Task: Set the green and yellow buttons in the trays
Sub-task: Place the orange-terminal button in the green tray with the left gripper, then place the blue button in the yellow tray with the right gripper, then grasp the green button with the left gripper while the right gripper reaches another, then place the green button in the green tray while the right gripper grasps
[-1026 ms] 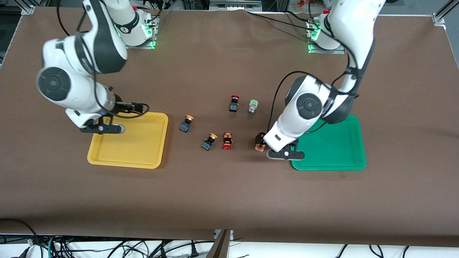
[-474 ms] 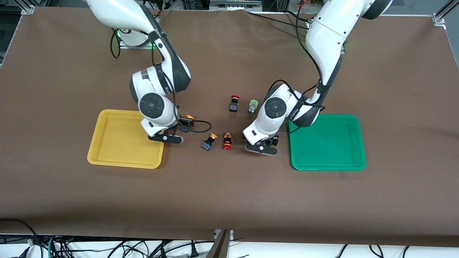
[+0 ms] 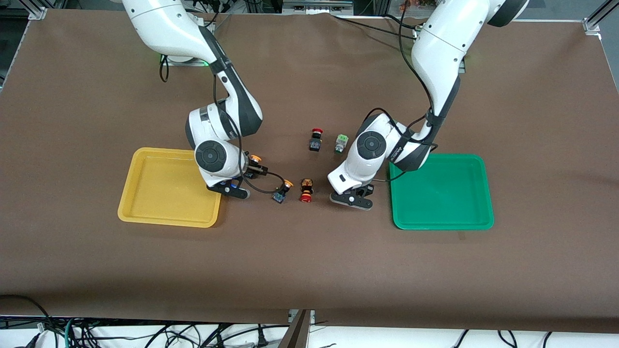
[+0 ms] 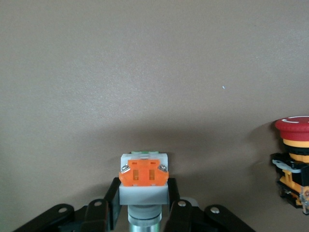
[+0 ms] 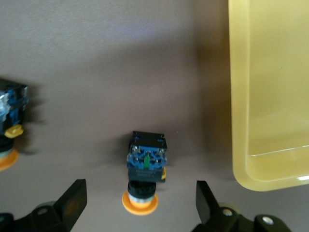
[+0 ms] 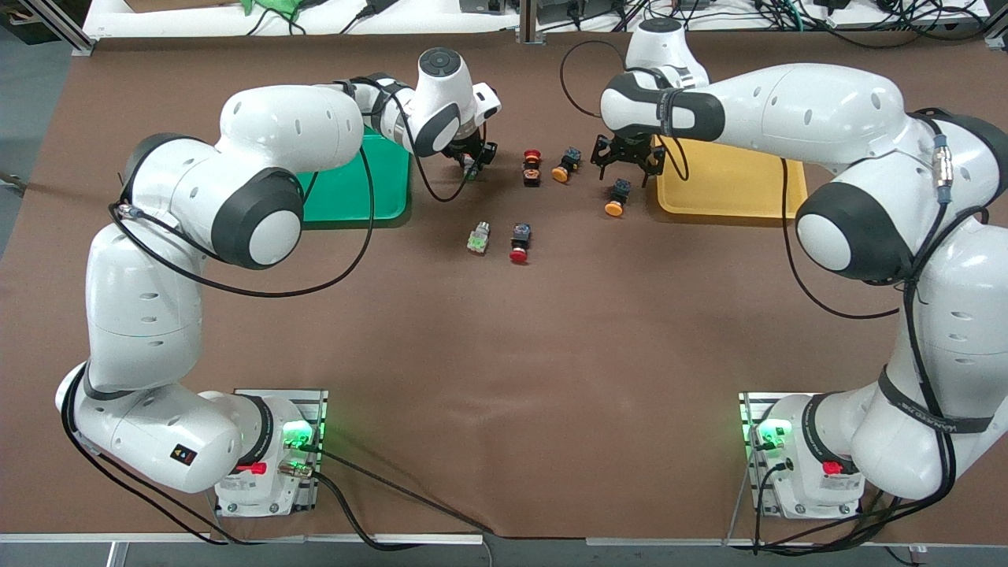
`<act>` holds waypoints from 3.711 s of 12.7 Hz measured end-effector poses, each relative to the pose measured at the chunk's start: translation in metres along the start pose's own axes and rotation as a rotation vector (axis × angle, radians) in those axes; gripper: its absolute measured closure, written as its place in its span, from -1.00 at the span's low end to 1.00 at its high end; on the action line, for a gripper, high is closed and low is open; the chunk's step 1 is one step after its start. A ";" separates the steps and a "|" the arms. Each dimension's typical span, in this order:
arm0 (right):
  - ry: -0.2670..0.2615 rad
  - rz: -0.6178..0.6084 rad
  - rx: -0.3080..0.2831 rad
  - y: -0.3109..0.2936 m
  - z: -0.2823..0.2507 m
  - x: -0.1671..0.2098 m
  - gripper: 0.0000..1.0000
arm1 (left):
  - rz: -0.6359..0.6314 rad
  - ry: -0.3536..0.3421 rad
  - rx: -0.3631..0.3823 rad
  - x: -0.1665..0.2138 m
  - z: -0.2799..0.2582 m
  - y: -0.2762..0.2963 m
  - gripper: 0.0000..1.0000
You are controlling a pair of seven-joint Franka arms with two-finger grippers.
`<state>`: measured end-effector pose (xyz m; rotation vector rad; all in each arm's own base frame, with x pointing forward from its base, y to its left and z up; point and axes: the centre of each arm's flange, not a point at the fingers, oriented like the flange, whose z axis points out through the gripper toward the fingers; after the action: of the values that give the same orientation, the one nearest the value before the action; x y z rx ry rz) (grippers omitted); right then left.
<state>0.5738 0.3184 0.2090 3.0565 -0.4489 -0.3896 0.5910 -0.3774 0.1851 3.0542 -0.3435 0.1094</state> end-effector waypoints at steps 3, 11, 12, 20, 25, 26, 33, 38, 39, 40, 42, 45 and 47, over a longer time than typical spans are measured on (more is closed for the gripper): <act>0.002 0.033 -0.014 -0.006 0.025 -0.001 -1.00 | -0.019 -0.058 0.051 0.013 -0.043 -0.031 0.19; -0.008 0.034 -0.027 -0.007 0.032 0.000 0.18 | 0.125 -0.367 0.060 -0.005 -0.059 -0.221 0.06; -0.007 0.036 -0.026 -0.007 0.025 0.002 0.18 | 0.136 -0.376 0.055 -0.007 -0.052 -0.214 -0.14; -0.073 0.015 -0.065 0.143 -0.118 0.105 0.18 | 0.023 -0.288 0.027 -0.010 -0.203 -0.081 -1.00; -0.124 -0.016 -0.086 0.181 -0.052 0.133 -0.09 | 0.023 -0.169 -0.047 -0.087 -0.085 0.032 -1.00; -0.120 -0.026 -0.085 0.174 -0.054 0.130 -0.31 | 0.033 -0.149 -0.067 -0.107 -0.054 0.037 -1.00; -0.050 0.096 0.042 0.078 -0.070 0.094 -0.99 | 0.091 -0.167 -0.075 -0.154 -0.004 0.055 -0.81; 0.059 0.295 0.295 -0.037 -0.059 0.049 -0.99 | 0.099 -0.188 -0.039 -0.151 -0.011 0.046 0.17; 0.068 0.309 0.309 -0.050 -0.049 0.042 -0.99 | 0.086 -0.221 -0.007 -0.143 -0.025 0.036 0.17; 0.069 0.308 0.304 -0.061 -0.034 0.036 -0.99 | 0.068 -0.261 0.033 -0.128 -0.049 0.020 0.17; 0.062 0.303 0.277 -0.073 0.000 0.029 -0.99 | 0.088 -0.330 0.110 -0.088 -0.111 -0.031 0.17; 0.047 0.289 0.237 -0.083 0.040 0.020 -0.98 | 0.201 -0.371 0.167 -0.043 -0.160 -0.144 0.17; 0.057 0.288 0.242 -0.085 0.040 0.021 -0.89 | 0.305 -0.372 0.122 -0.032 -0.139 -0.223 0.17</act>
<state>0.6072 0.3943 0.1603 3.1468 -0.9851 -0.2516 0.6010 -0.1434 0.3080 3.1034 -0.8525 -0.4445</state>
